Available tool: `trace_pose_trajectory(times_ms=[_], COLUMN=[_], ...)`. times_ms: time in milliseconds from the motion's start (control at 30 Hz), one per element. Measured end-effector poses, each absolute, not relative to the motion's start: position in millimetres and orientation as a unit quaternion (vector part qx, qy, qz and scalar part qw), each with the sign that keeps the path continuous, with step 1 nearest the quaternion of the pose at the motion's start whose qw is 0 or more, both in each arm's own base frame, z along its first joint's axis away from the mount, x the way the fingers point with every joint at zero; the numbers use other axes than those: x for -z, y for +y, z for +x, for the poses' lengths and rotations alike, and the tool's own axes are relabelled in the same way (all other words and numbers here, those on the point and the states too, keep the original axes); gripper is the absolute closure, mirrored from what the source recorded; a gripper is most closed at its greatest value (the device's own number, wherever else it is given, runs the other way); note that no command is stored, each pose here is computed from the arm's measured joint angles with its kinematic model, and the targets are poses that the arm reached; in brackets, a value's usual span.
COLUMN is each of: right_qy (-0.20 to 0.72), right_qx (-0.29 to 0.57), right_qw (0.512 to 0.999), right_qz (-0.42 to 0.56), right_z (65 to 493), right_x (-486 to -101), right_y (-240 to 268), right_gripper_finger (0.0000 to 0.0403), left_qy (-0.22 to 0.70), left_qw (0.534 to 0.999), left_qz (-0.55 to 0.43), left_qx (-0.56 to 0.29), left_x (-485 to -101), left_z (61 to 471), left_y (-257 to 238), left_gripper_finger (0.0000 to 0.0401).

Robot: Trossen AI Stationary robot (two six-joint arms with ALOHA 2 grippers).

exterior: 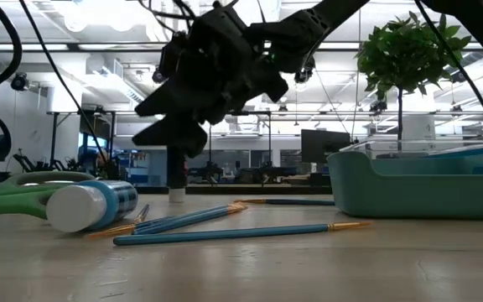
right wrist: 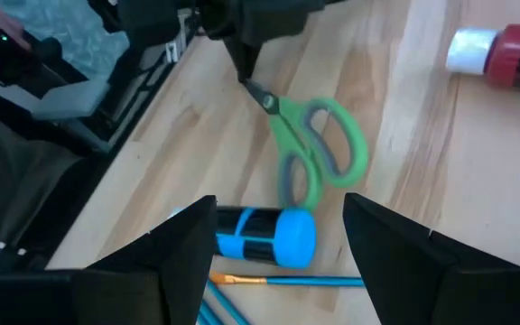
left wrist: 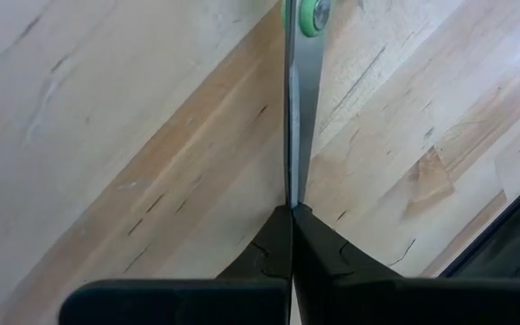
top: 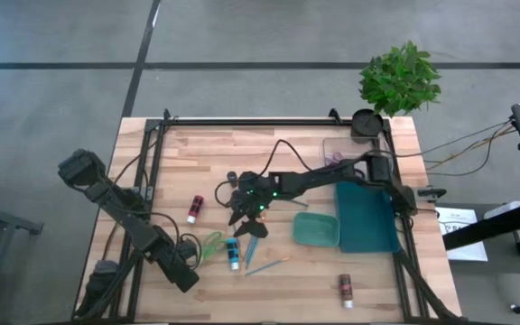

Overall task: Pick & Place Paint Supplies
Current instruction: Put the green scissors into the transparent bin

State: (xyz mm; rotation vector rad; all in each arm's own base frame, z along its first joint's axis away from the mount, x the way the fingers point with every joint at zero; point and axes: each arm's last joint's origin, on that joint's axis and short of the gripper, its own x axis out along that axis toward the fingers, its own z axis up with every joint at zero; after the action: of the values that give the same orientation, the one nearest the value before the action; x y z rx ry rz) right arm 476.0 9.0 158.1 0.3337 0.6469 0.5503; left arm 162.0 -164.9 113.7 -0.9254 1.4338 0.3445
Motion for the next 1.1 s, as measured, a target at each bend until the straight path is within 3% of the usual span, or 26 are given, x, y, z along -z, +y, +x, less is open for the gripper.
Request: trace_pose_trajectory(times_ms=[1100], right_qy=[0.331], right_qx=[-0.272], right_qw=[0.882], right_qz=[0.196], right_z=[511.7], right_x=[-123.0], right_y=[1.5], right_gripper_finger=[0.0165], left_qy=[0.597], left_qw=[0.681], left_qz=[-0.392], left_qx=[-0.164], left_x=[-113.7], left_z=[166.8], left_y=[-159.6], left_gripper_finger=[0.0401])
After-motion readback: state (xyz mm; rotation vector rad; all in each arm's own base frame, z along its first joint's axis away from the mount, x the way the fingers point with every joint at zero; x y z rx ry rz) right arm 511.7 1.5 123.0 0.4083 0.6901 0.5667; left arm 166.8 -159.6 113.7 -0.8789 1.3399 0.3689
